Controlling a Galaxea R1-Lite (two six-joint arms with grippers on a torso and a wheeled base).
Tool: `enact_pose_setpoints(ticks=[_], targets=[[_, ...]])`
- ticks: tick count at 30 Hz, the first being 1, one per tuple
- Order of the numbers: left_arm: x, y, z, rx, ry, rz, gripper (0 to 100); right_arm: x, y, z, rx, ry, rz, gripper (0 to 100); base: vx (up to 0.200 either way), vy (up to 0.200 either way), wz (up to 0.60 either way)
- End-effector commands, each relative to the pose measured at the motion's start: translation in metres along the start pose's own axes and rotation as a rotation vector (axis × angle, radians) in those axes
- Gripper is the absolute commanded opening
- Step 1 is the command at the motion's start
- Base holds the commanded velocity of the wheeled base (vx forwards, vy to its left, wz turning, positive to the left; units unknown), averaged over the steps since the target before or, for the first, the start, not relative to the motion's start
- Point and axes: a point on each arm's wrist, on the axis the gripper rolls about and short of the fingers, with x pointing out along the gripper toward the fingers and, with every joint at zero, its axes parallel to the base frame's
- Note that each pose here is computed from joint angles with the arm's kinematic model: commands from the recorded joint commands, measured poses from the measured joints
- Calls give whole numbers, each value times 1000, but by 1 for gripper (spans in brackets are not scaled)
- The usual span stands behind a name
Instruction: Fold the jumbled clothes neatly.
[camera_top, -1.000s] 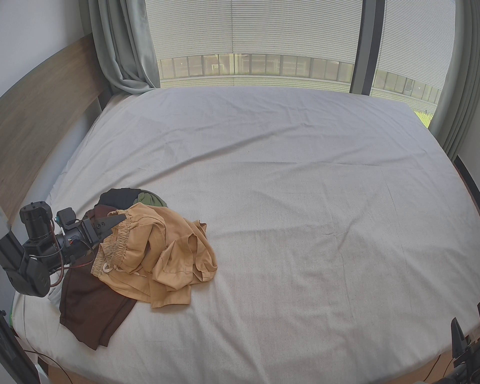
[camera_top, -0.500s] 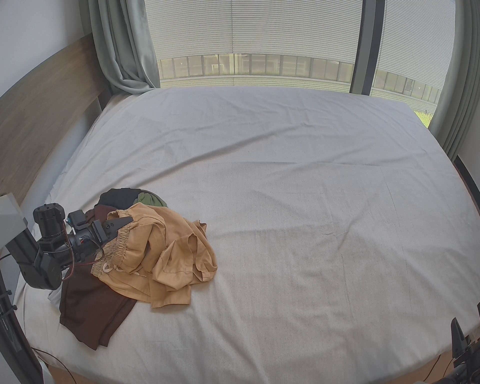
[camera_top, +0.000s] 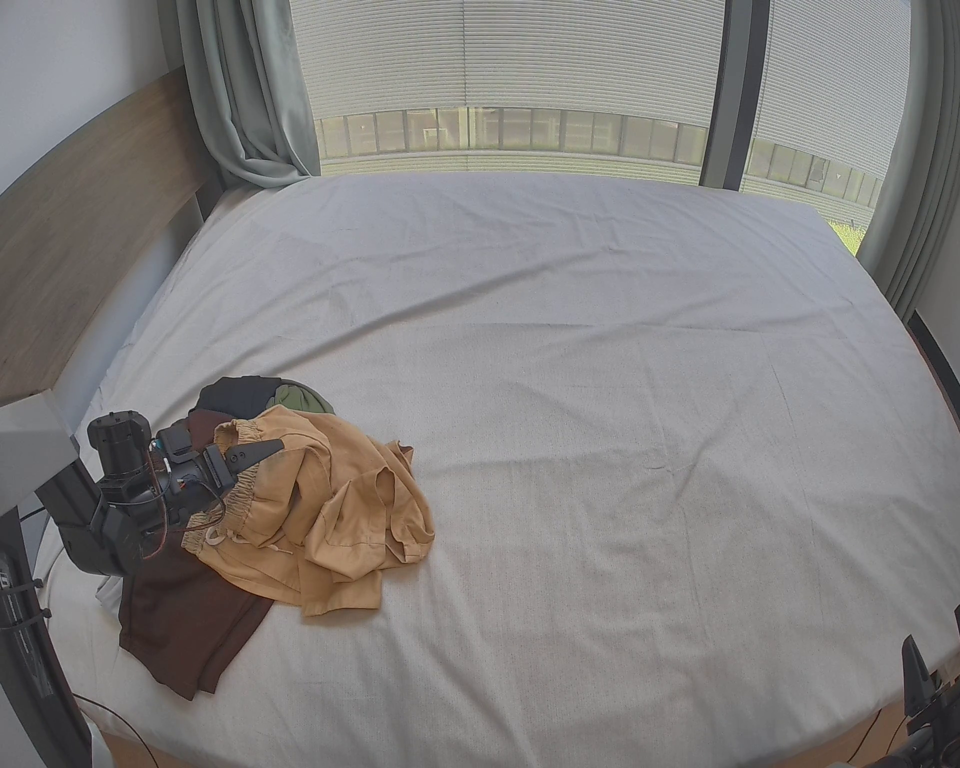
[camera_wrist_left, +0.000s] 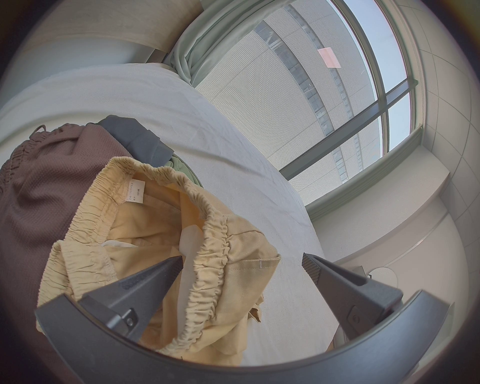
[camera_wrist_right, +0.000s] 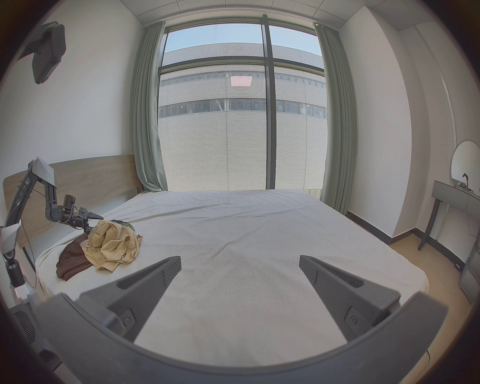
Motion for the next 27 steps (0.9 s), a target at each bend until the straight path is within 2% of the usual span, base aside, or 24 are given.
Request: enact_pose_setpoints(ticks=[1,10,11,22,27], targets=[[5,2,1,-16,-2,-5,100,0,0,-5,0,1,0,100,0,0,0],[9,-1,5,-27,-14,-23,100,0,0,-5,0,0,2,100,0,0,0],[9,-1,5,-27,-14,-23,0,0,0,-5,0,2,2,100,0,0,0],[15,5,-2,-26,0,-32,0,0,0,-5,0,0,0,100,0,0,0],[7,-9,-6,-69,7,-72,0,0,0,-5,0,1,0,100,0,0,0]])
